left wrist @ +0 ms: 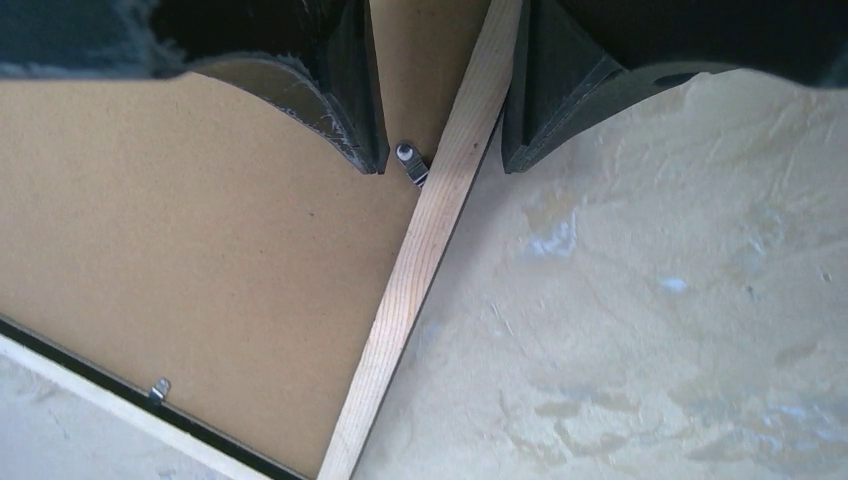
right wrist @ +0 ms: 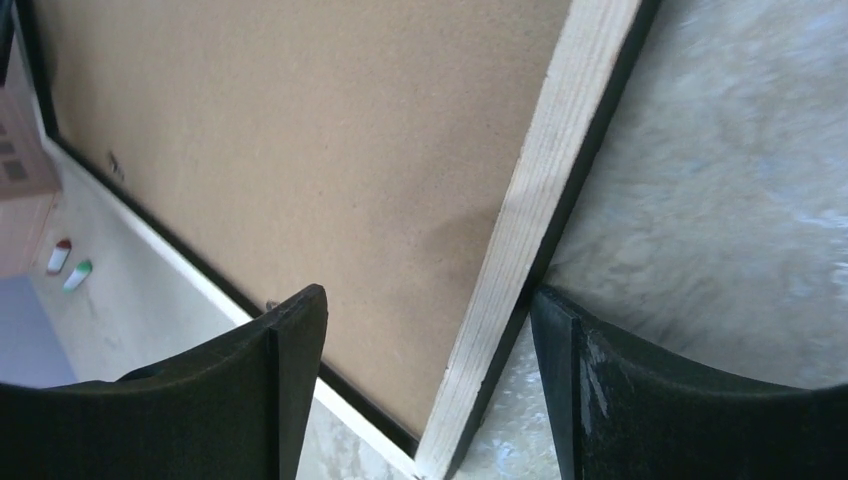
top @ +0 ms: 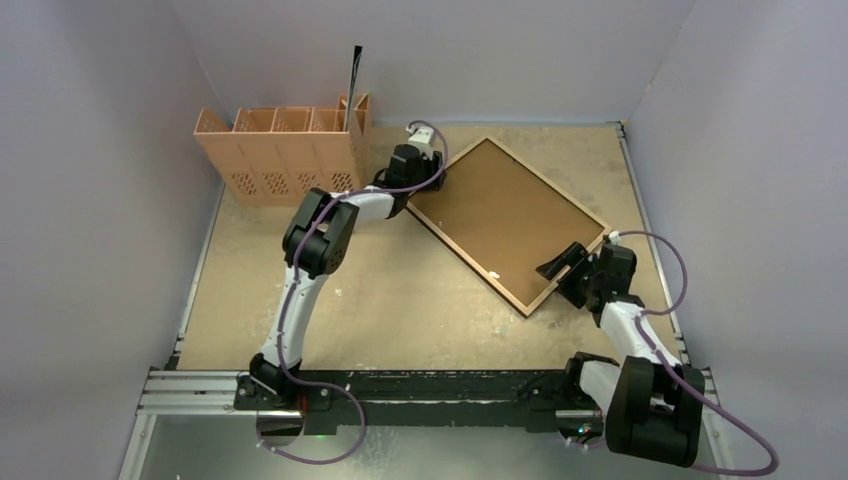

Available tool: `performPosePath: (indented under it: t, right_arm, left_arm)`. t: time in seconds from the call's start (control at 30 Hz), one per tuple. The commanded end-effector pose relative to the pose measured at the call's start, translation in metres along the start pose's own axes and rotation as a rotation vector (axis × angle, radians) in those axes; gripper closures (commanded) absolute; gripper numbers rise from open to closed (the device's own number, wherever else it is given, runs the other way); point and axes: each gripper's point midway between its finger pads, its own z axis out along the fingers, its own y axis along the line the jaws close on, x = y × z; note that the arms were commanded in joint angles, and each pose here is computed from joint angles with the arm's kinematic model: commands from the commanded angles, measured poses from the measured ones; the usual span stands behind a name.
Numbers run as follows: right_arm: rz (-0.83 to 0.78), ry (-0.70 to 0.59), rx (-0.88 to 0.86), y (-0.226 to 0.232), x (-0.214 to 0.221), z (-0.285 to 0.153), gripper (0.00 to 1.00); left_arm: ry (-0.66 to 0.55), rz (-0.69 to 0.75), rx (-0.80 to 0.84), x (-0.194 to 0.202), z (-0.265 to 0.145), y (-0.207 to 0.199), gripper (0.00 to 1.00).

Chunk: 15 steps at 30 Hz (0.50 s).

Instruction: Put the photo into the frame

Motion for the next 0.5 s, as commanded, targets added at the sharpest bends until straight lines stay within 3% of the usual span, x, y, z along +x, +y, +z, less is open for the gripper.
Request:
performPosePath:
  t: [0.0, 0.17, 0.47]
  right_arm:
    - [-0.032, 0.286, -0.305, 0.059, 0.059, -0.013, 0.25]
    - [-0.115, 0.403, -0.348, 0.086, 0.093, -0.009, 0.25]
    - [-0.186, 0.47, -0.423, 0.135, 0.127, -0.014, 0.26]
  left_arm:
    - [0.092, -0.071, 0.379, 0.024, -0.003, -0.109, 0.53]
    - [0.083, -0.1, 0.353, 0.027, 0.002, -0.105, 0.53]
    - [0.089, -0.126, 0.381, 0.033, -0.003, -0.109, 0.53]
